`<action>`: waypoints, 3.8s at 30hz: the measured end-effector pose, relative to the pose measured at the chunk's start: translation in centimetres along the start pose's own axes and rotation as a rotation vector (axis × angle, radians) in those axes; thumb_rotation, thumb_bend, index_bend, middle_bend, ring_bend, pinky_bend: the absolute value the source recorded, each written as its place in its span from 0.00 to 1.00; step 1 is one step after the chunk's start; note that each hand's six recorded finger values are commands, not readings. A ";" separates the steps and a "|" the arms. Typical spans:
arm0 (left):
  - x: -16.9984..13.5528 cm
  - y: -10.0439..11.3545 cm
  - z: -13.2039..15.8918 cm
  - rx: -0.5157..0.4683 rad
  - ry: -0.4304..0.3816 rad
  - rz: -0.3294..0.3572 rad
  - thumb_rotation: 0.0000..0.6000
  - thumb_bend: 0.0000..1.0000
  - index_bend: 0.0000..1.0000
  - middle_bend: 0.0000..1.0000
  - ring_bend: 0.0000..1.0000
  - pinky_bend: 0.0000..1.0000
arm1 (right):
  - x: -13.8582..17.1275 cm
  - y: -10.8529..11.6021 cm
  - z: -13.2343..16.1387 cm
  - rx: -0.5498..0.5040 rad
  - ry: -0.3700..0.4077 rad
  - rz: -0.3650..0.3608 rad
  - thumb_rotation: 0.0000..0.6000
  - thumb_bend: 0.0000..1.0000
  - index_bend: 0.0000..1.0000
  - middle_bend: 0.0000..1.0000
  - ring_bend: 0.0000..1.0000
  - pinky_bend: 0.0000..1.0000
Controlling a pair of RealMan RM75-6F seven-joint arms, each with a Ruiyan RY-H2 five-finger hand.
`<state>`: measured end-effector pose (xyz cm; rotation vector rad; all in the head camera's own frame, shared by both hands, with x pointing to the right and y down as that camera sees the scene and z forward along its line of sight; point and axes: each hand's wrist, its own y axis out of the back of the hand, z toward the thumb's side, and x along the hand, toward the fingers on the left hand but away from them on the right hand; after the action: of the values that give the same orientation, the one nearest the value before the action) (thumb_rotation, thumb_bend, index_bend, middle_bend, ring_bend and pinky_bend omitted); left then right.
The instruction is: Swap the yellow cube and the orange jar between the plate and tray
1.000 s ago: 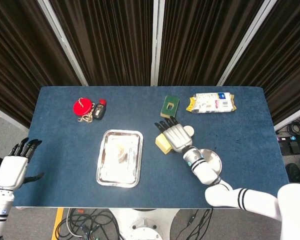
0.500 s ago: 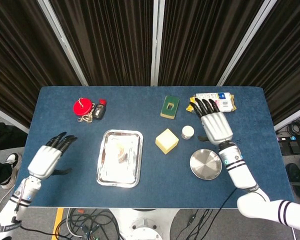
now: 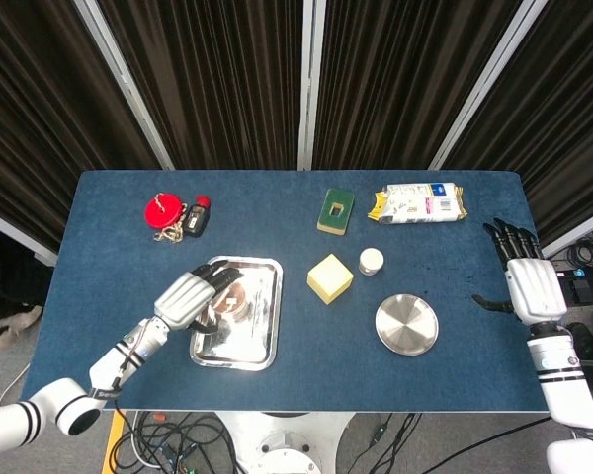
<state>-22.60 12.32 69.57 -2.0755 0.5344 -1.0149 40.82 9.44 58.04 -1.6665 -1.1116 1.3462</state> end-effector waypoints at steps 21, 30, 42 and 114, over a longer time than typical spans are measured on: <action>4.1 -1.5 0.5 0.018 -0.035 -0.105 1.00 0.22 0.39 0.39 0.32 0.57 | 1.2 2.0 -3.4 -0.022 -0.042 -0.059 1.00 0.00 0.00 0.00 0.00 0.00; 6.4 0.5 6.6 0.040 -0.213 -0.046 1.00 0.22 0.39 0.39 0.33 0.57 | 1.2 2.8 -4.5 -0.047 -0.064 -0.073 1.00 0.00 0.00 0.00 0.00 0.00; 8.6 -1.8 15.1 -0.019 -0.412 -0.072 1.00 0.22 0.39 0.39 0.33 0.57 | 1.9 3.6 -7.3 -0.088 -0.126 -0.078 1.00 0.00 0.00 0.00 0.00 0.00; 17.2 0.1 10.2 0.290 -0.387 -0.004 1.00 0.09 0.13 0.08 0.05 0.30 | 0.5 3.2 -8.3 -0.092 -0.177 -0.064 1.00 0.00 0.00 0.00 0.00 0.00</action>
<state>-4.13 5.89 73.76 -1.9417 0.1734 -0.6237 49.60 8.65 56.62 -1.5856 -1.3361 1.4417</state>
